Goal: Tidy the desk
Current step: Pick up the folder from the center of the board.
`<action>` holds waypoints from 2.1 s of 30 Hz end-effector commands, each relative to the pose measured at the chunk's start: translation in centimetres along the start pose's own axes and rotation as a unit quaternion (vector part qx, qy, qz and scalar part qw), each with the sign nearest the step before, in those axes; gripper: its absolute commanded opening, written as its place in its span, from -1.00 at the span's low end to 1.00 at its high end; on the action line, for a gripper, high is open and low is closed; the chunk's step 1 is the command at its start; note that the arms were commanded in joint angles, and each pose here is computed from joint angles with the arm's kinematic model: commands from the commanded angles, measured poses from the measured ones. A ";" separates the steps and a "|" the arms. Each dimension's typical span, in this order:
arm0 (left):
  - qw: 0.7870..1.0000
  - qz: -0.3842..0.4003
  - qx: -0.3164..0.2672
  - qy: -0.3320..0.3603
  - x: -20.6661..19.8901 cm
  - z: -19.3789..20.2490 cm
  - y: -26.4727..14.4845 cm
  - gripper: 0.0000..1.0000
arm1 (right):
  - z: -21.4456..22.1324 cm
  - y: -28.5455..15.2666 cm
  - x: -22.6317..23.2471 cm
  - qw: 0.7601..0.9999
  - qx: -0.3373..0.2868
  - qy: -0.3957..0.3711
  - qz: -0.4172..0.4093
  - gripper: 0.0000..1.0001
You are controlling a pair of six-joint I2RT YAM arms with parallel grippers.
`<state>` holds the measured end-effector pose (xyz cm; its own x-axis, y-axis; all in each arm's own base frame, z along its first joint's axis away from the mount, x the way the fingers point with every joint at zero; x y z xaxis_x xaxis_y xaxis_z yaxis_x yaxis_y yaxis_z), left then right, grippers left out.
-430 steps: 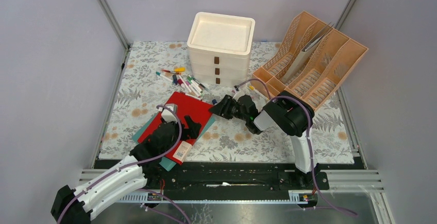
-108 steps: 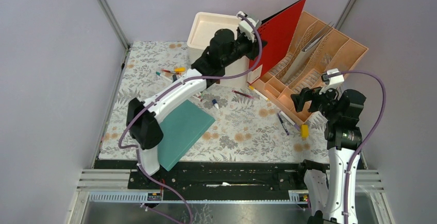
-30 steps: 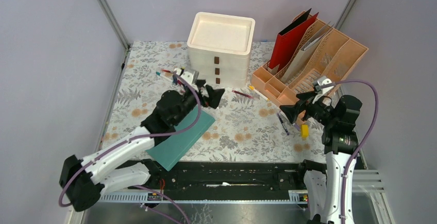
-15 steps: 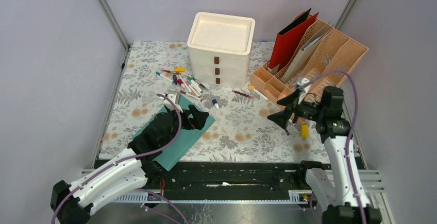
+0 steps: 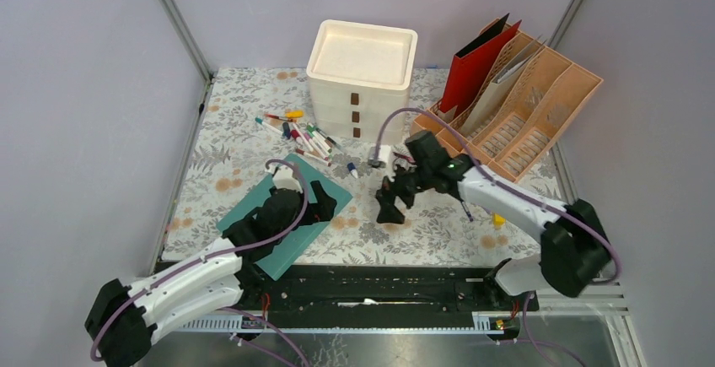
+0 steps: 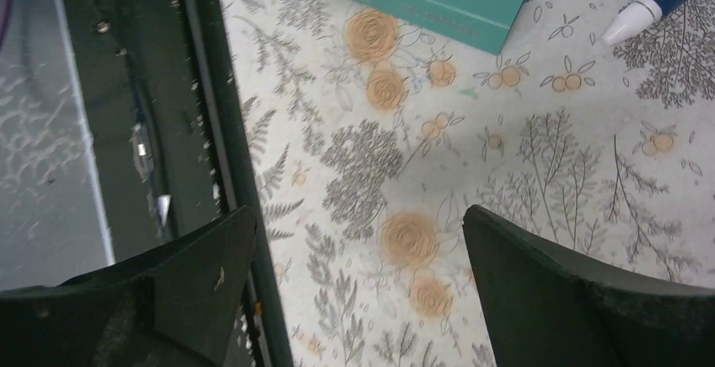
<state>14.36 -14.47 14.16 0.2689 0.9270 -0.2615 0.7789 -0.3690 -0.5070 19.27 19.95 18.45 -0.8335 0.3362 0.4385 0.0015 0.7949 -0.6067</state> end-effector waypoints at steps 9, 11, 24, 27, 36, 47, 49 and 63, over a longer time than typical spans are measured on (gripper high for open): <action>0.994 -0.084 -0.037 -0.062 2.5 1.4 -0.8 0.97 | -5.6 10.4 -2.3 0.996 -0.040 0.065 0.035 0.90; 0.993 -0.088 -0.032 -0.068 2.8 1.9 -0.7 0.97 | -5.5 11.7 -2.6 0.995 -0.050 0.081 0.038 0.85; 0.994 -0.088 -0.026 -0.061 3.3 3.0 -0.6 0.97 | -4.6 14.6 -4.2 0.980 -0.110 0.146 0.072 0.83; 0.994 -0.082 -0.022 -0.061 3.3 3.5 -0.5 0.97 | -4.1 15.1 -4.4 0.979 -0.099 0.163 0.065 0.83; 0.996 -0.064 -0.017 -0.055 3.0 3.6 -0.3 0.96 | -2.9 15.8 -4.5 0.974 -0.084 0.201 0.057 0.81; 0.998 -0.044 -0.009 -0.052 2.7 4.2 0.3 0.96 | -2.3 15.2 -5.4 0.960 -0.088 0.266 0.021 0.62; 0.998 -0.041 -0.005 -0.052 2.6 4.4 0.5 0.95 | -2.2 15.0 -5.8 0.956 -0.090 0.279 0.015 0.52; 0.999 -0.021 0.014 -0.042 2.2 5.1 1.4 0.92 | -1.4 15.1 -7.2 0.936 -0.090 0.338 -0.028 0.12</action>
<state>13.32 -12.95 9.15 0.1481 0.9461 -0.2881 0.7927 -0.2878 -0.5375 26.17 29.92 7.26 -0.3073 0.5296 0.7906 0.1398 0.8469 -0.5130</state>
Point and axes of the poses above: each gripper's point midway between its finger pads, its own y axis out along the fingers, its own x axis along the line the jaws close on, z = x × y, the point moved 9 cm from there along -y, back along the fingers, and after that the axes turned 14 degrees about y, right-handed, at the moved point
